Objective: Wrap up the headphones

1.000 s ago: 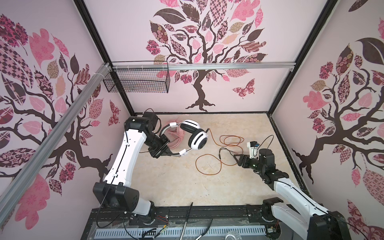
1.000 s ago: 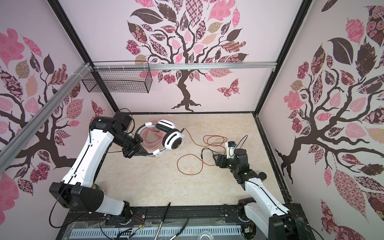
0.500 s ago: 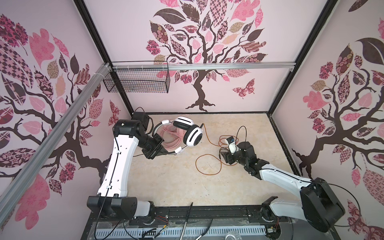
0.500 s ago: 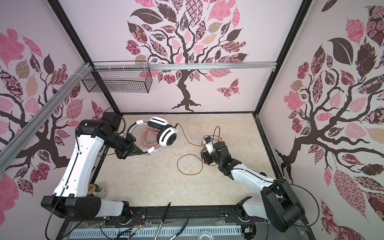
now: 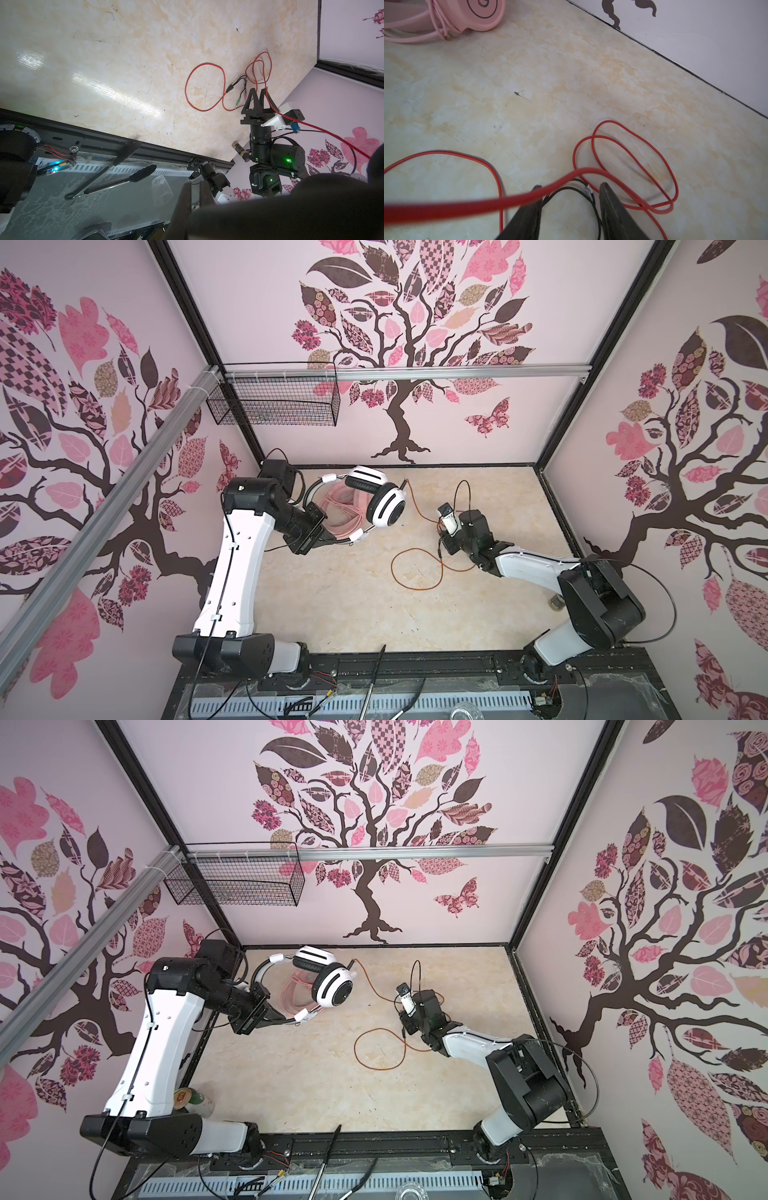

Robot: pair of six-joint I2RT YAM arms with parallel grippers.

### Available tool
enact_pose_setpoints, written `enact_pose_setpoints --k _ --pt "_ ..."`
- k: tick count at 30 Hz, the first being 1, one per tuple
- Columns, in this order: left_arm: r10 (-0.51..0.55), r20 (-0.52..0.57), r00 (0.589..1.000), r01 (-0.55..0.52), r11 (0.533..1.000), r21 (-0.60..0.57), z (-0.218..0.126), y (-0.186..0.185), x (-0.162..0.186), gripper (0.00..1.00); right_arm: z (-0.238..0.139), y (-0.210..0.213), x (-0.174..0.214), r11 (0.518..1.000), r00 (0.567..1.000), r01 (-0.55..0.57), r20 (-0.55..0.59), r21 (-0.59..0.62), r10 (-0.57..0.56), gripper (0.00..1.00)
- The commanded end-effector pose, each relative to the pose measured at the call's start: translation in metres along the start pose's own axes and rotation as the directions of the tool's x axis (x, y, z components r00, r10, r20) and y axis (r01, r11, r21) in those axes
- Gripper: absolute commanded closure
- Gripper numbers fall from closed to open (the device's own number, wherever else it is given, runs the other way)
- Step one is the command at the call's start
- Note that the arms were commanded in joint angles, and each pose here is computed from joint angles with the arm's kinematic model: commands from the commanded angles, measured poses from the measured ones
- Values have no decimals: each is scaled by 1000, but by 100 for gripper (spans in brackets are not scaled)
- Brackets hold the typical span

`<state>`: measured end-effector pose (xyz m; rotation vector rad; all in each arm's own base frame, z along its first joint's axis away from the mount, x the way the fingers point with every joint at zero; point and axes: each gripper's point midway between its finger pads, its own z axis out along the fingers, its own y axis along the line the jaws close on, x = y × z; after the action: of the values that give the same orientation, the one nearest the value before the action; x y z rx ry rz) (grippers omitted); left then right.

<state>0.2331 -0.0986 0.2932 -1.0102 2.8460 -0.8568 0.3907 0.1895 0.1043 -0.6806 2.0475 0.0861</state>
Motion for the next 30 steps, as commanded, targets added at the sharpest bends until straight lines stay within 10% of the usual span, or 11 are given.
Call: enact_pose_setpoints --k 1,20,27,30 --pt "58 17 998 -59 994 96 -12 -22 0 100 9 -15 -8 999 1000 11 18 42 -12 53" --pt "54 16 998 -56 991 118 -12 -22 4 100 18 -12 -35 1000 994 12 106 -7 -11 40" --pt "57 13 998 -58 991 121 -12 -23 4 100 12 5 -33 993 995 -25 93 -116 36 98" --pt "55 17 998 -57 992 116 -11 -23 2 100 -6 27 -34 967 988 -74 116 -245 105 100"
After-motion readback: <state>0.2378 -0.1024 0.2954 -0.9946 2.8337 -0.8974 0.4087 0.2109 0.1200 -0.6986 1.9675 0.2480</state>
